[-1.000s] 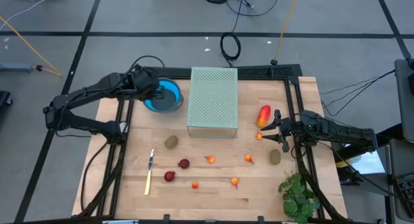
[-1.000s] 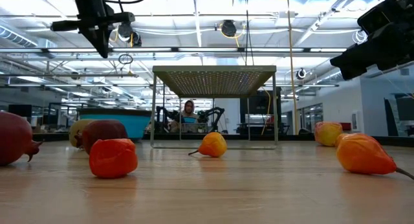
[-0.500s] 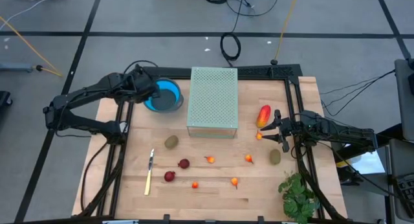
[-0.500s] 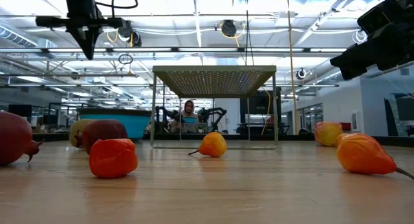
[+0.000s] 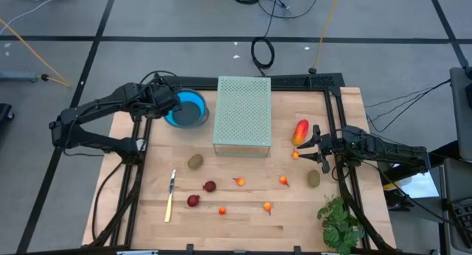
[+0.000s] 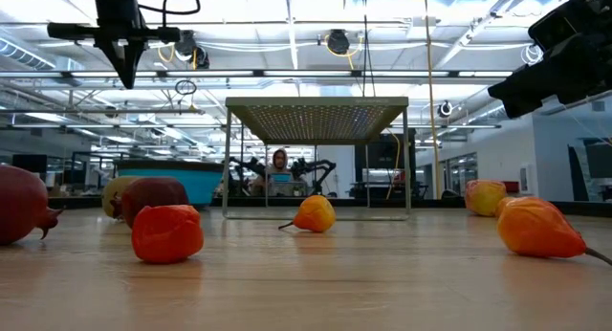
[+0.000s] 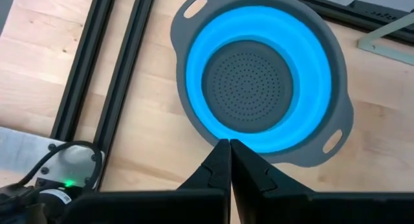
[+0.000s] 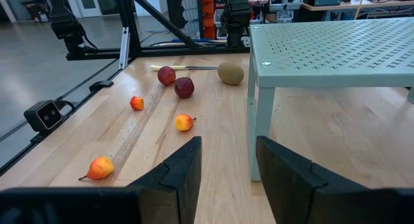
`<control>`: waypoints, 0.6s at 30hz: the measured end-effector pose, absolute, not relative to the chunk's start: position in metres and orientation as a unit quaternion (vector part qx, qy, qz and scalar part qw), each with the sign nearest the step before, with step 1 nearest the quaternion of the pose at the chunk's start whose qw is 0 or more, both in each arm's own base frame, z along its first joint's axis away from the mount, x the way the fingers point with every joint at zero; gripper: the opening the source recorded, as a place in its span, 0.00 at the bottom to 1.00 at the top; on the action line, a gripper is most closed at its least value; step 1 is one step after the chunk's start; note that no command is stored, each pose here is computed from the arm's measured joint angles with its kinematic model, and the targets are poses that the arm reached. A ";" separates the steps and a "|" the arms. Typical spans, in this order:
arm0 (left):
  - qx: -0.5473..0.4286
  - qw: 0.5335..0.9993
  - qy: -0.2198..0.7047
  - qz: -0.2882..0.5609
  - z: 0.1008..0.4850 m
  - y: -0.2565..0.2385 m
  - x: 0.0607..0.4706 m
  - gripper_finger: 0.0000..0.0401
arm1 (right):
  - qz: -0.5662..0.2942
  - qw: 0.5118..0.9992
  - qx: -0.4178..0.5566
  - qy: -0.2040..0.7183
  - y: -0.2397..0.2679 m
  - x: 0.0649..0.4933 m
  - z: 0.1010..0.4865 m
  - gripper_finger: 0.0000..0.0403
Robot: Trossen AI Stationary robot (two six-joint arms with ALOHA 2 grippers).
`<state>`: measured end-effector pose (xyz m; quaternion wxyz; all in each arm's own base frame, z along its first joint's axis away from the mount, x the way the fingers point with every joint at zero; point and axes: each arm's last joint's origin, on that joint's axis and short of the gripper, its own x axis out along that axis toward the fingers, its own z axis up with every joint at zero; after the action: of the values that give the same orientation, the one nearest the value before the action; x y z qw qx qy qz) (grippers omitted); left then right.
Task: Pick & Place Fruit
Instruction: Put the blue strainer bowl on the shelf
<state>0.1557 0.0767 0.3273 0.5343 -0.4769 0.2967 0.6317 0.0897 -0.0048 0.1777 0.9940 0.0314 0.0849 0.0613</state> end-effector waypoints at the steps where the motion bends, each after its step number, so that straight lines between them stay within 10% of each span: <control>1: -0.477 0.534 0.295 0.633 0.327 0.077 0.156 0.01 | 0.061 0.994 0.032 0.085 -0.005 0.090 0.178 0.35; 18: -0.469 0.477 0.328 0.667 0.305 0.102 0.174 0.21 | 0.061 0.994 0.031 0.085 -0.005 0.090 0.178 0.35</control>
<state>0.1741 0.1016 0.3050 0.4769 -0.4689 0.3276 0.6674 0.0897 -0.0048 0.1777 0.9940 0.0314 0.0851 0.0612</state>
